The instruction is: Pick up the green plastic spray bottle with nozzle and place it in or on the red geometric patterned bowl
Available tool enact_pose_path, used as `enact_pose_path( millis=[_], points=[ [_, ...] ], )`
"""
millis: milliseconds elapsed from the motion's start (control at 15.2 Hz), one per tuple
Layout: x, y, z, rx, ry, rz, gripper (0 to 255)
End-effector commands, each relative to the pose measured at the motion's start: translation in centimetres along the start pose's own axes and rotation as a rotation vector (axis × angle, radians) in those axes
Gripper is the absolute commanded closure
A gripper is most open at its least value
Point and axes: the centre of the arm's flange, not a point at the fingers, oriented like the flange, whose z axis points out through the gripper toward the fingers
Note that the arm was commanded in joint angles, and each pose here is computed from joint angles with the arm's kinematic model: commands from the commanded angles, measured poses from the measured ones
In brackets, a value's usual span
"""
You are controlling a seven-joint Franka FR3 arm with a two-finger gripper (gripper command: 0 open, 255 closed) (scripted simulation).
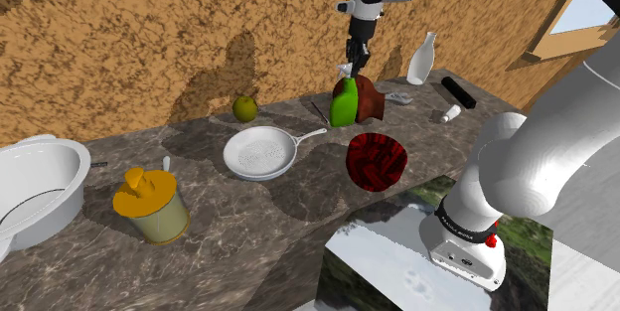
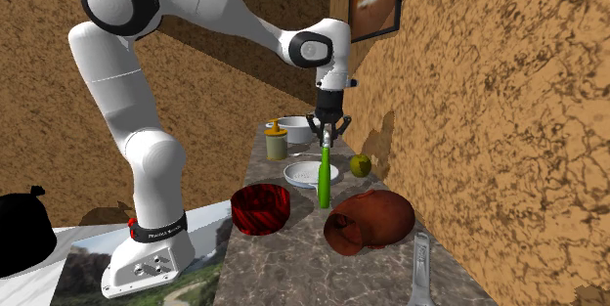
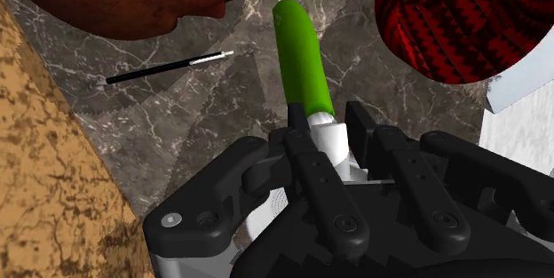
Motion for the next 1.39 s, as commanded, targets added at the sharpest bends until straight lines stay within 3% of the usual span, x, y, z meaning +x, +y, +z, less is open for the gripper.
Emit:
enact_pose_path(
  millis=[0,1320],
  points=[
    [0.2,-0.1,-1.0,0.000,0.000,0.000,255],
    [1.0,-0.7,-11.5,0.000,0.000,0.000,255]
  ],
)
